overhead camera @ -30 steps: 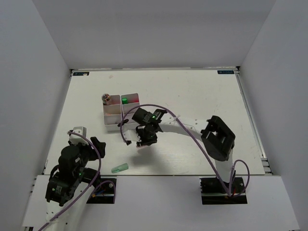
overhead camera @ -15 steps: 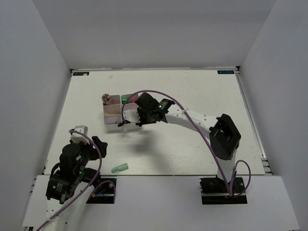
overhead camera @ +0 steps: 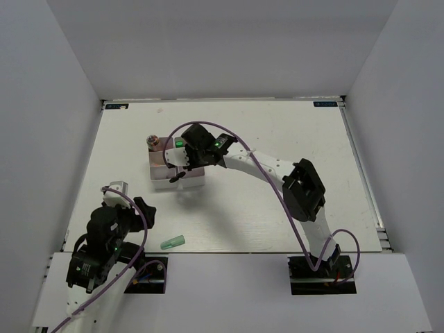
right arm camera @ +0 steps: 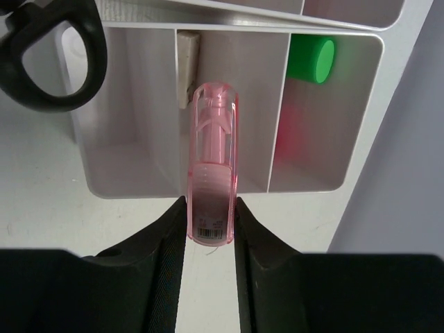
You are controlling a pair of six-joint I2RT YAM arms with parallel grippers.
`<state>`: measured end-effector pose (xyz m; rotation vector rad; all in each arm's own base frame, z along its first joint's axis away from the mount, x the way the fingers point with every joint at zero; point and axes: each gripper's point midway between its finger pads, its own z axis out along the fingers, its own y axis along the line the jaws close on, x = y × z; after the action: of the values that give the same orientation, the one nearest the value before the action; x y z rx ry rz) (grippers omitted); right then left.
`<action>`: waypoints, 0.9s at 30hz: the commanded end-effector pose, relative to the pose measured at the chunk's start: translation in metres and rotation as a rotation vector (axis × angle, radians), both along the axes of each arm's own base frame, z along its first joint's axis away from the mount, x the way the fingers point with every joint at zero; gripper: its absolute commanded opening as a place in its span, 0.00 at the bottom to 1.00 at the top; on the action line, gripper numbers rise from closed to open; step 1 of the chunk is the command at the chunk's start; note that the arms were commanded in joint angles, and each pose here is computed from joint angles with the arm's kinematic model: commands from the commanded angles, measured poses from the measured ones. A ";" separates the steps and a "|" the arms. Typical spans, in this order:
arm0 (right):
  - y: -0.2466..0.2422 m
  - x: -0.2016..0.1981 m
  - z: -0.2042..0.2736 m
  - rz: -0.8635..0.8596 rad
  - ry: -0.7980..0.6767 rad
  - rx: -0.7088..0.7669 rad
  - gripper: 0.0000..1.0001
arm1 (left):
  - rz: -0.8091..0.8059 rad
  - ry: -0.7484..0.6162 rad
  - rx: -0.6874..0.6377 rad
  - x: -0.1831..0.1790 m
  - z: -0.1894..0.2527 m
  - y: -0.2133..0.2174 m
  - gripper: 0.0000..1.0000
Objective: Sort the stationery into containers
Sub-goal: Grab a piece of stationery with the right arm, then place the stationery into the container
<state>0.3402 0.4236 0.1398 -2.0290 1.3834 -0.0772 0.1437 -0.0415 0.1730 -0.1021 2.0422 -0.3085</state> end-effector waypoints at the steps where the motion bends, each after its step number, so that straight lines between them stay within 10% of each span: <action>1: 0.004 -0.006 0.009 0.046 0.004 0.004 0.00 | -0.014 0.005 -0.004 -0.002 0.001 -0.002 0.82; 27: 0.013 -0.028 -0.024 0.178 0.122 -0.077 0.00 | -0.022 0.012 -0.015 -0.002 0.001 -0.005 0.82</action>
<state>0.3149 0.4299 0.1064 -2.2058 1.3563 0.0636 0.1426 -0.0436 0.1720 -0.0955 2.0490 -0.3205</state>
